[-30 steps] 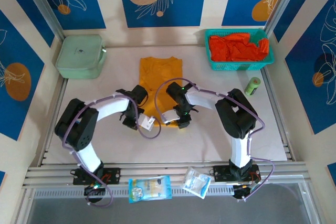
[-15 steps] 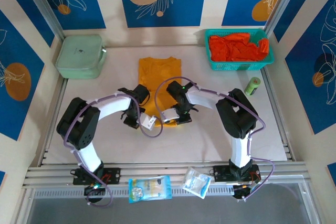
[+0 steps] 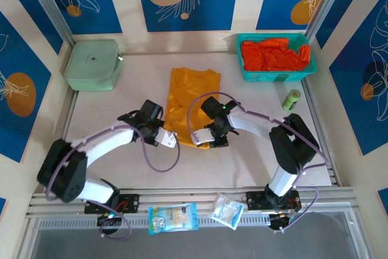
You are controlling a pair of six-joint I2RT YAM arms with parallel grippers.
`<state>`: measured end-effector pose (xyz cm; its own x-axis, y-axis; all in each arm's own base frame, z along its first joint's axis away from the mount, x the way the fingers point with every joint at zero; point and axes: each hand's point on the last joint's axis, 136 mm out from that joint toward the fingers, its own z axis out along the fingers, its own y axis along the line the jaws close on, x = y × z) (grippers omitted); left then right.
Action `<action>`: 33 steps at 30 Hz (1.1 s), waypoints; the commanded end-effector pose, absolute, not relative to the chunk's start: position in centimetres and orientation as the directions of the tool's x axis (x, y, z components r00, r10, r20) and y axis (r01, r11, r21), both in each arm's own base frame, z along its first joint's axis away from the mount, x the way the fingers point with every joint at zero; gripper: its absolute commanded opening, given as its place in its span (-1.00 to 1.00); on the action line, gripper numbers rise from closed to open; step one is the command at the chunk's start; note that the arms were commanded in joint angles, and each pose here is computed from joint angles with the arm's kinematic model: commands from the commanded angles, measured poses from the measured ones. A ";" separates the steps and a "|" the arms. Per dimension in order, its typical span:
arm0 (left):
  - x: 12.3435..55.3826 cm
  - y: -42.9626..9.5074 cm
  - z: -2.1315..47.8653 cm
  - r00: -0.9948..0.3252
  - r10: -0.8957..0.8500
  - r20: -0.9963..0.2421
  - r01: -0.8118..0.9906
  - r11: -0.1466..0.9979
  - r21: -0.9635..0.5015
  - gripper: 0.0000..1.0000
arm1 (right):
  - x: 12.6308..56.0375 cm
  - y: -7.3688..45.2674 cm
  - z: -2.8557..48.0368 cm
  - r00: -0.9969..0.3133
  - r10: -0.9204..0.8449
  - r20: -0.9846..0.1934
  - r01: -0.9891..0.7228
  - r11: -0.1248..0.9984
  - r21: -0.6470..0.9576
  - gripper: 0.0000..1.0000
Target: Fold and stack the t-shirts
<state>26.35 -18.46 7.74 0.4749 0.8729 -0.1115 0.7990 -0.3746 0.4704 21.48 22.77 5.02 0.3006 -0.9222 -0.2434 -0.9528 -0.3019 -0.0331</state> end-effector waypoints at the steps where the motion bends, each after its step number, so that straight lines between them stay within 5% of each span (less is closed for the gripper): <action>1: 24.6 -18.0 9.4 0.480 0.870 -0.113 0.781 -0.365 0.507 -1.00 | 19.4 22.7 6.4 0.278 -0.920 -0.276 -0.959 -0.283 -0.023 -1.00; 18: 15.3 -13.8 15.3 0.440 0.898 -0.027 0.756 -0.354 0.550 -1.00 | 12.6 21.9 12.9 0.253 -0.920 -0.300 -0.961 -0.204 -0.184 -1.00; 33: 25.6 -19.3 21.5 0.373 0.907 -0.195 0.710 -0.143 0.690 -1.00 | 22.0 22.9 17.4 0.199 -0.868 -0.456 -0.966 -0.096 -0.239 -1.00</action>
<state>23.38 -17.68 18.81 0.3389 0.9304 -0.1394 0.7475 -0.1764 0.6404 21.07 22.34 16.38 0.1638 -0.8956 -0.4136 -0.9670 -0.0628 -0.2469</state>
